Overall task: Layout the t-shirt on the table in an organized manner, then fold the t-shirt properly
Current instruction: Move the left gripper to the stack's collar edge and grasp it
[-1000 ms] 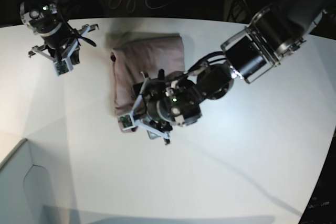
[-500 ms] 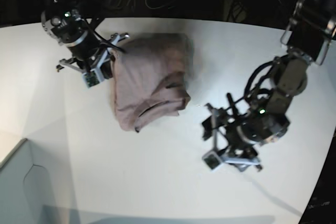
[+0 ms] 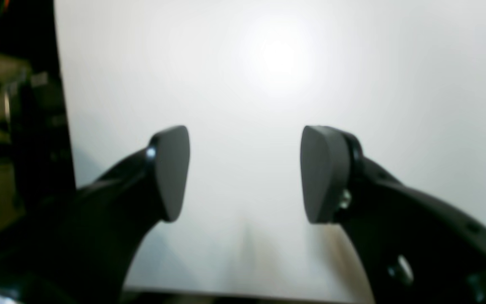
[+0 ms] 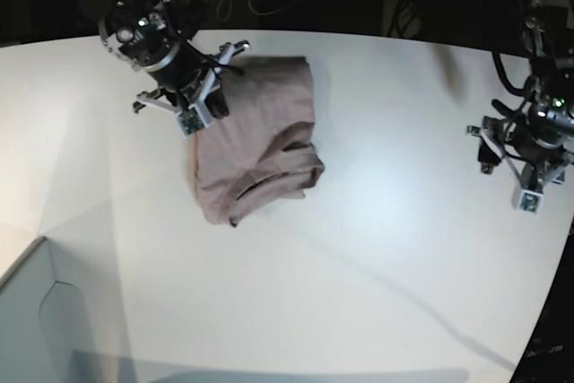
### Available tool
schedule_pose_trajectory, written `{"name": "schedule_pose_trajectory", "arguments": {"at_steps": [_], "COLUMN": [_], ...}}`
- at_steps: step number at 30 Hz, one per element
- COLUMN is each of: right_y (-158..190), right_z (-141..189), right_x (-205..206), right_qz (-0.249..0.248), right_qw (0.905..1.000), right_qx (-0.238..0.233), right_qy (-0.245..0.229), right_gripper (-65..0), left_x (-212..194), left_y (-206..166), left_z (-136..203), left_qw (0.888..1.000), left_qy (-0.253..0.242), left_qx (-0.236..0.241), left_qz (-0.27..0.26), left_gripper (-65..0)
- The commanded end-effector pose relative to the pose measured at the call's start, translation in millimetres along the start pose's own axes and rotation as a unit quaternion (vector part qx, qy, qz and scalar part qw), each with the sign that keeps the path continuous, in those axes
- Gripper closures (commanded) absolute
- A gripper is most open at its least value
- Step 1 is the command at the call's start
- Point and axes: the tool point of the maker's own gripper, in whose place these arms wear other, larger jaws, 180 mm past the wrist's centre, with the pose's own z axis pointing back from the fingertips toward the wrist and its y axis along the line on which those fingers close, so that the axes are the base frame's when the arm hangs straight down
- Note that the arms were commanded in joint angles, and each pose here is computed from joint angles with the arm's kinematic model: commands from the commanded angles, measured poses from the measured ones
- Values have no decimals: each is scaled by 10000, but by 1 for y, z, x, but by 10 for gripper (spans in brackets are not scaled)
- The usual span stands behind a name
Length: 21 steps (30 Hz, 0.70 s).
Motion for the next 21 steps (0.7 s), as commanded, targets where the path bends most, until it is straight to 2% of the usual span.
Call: {"name": "schedule_pose_trajectory", "arguments": {"at_steps": [1, 4, 6, 11, 17, 21], "right_y": [3, 7, 6, 12, 13, 12], "right_z": [1, -2, 1, 0, -2, 0], "right_x": [-2, -23, -39, -52, -55, -50], "right_qz": [-51, -197, -188, -318, -350, -311], "right_qw": [9999, 9997, 9996, 9991, 9989, 9991], "right_qx": [68, 157, 185, 274, 293, 267], "right_qy": [-87, 2, 140, 113, 124, 63], "right_gripper": [0, 0, 0, 0, 0, 0], "left_x": [11, 9, 8, 16, 34, 37], "left_y": [10, 7, -8, -71, -156, -192], "left_z": [5, 4, 1, -7, -19, -25], "left_qw": [9997, 9996, 9994, 9957, 9817, 9716], "left_qy": [-191, -195, -200, -303, -498, -620], "left_qx": [127, 115, -34, -680, -1526, -1889], "left_qz": [21, 150, 268, 547, 1025, 1287], "left_gripper": [-401, -401, -400, -403, -404, -404]}}
